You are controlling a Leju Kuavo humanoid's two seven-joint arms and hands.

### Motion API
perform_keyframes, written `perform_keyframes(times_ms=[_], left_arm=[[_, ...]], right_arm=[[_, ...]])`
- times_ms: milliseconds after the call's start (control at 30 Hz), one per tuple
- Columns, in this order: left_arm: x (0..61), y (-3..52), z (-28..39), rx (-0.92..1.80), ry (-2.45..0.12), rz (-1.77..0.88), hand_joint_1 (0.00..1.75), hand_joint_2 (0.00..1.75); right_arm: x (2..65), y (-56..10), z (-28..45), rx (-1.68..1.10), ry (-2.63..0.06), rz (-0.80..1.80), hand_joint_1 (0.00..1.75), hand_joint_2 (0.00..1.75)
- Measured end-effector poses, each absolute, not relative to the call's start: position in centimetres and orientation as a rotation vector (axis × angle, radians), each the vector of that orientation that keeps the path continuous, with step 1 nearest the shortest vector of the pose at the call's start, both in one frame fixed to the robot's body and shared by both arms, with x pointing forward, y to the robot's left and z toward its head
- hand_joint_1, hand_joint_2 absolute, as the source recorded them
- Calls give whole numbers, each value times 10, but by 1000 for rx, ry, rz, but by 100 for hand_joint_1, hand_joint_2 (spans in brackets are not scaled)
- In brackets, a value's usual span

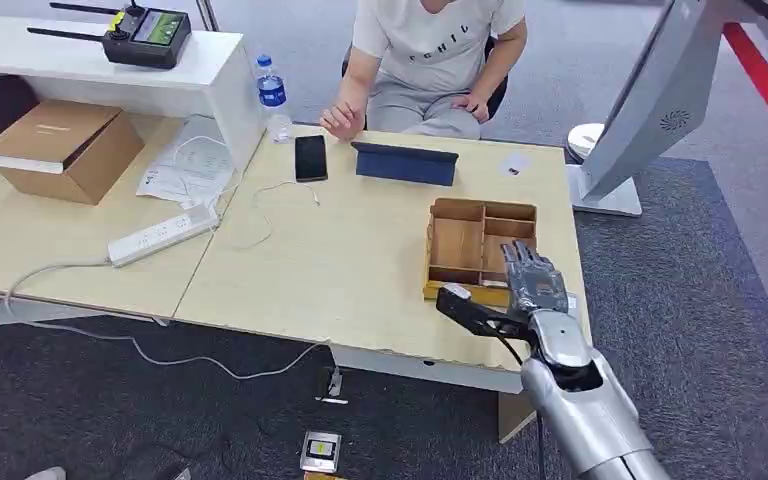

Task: Pass the card to the sensor for recognition and then transmit it.

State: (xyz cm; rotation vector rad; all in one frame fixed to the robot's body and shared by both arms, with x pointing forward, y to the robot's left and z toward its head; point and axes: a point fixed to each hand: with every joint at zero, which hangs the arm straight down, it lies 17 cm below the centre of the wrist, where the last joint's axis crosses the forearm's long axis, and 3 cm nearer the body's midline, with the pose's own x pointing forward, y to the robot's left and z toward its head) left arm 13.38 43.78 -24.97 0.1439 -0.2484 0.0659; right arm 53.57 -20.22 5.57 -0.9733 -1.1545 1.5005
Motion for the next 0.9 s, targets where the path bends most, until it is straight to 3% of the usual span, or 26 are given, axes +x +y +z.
perform_keyframes(times_ms=[900], left_arm=[[135,438,-248,134,-262,43,0,0]], right_arm=[[528,-212,44,-911,-1123,1456,0,175]])
